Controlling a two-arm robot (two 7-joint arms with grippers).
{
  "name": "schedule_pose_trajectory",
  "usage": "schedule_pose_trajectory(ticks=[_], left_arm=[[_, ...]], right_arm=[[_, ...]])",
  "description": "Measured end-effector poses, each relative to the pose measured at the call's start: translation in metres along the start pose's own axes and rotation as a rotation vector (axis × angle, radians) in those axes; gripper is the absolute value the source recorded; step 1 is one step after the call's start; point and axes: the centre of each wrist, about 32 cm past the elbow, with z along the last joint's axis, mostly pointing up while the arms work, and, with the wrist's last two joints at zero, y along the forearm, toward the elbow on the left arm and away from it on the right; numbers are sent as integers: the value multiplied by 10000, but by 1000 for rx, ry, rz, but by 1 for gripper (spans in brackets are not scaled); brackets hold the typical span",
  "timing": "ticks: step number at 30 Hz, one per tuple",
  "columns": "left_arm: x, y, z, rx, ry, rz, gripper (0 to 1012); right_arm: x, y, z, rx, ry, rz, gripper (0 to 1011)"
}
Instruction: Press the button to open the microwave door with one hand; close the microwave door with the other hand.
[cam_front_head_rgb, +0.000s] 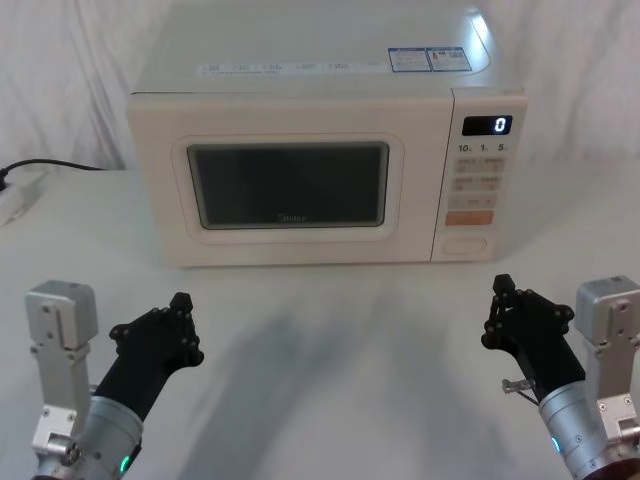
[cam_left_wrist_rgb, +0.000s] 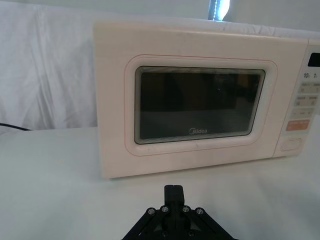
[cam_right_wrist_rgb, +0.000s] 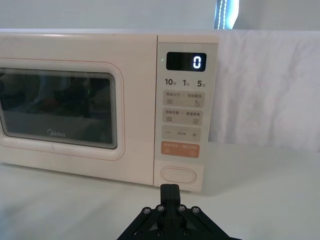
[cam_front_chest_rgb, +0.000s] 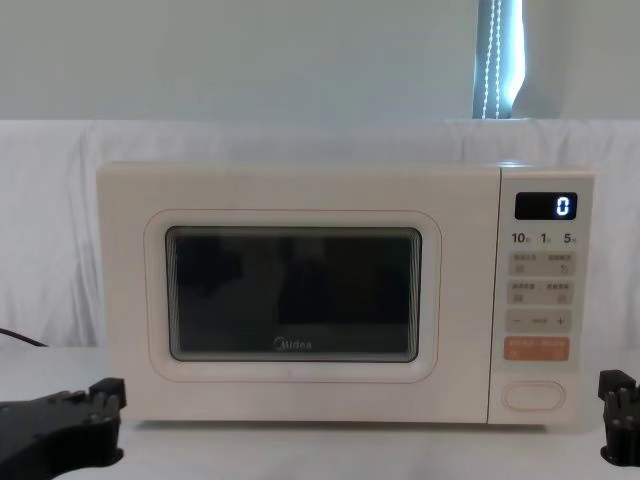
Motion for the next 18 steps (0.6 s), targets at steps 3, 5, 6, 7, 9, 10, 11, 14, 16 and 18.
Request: schedule_pose_trajectory(ticks=[3, 5, 6, 7, 9, 10, 11, 14, 16, 18], left_arm=[[14, 18, -14, -12, 0, 7, 0], [23, 25, -19, -20, -1, 10, 0], [22, 25, -19, -20, -1, 10, 0], [21, 24, -18, -19, -1, 10, 0], [20, 22, -18, -19, -1, 9, 0], [20, 22, -17, -18, -1, 9, 0], [19, 21, -17, -18, 0, 8, 0], [17, 19, -16, -16, 0, 7, 0], [15, 17, -15, -15, 0, 7, 0], [14, 15, -13, -14, 0, 6, 0]], right_arm=[[0, 0, 0, 0, 0, 0, 0], [0, 0, 0, 0, 0, 0, 0], [0, 0, 0, 0, 0, 0, 0], [0, 0, 0, 0, 0, 0, 0], [0, 0, 0, 0, 0, 0, 0], [0, 0, 0, 0, 0, 0, 0], [0, 0, 0, 0, 0, 0, 0], [0, 0, 0, 0, 0, 0, 0], [0, 0, 0, 0, 0, 0, 0], [0, 0, 0, 0, 0, 0, 0]])
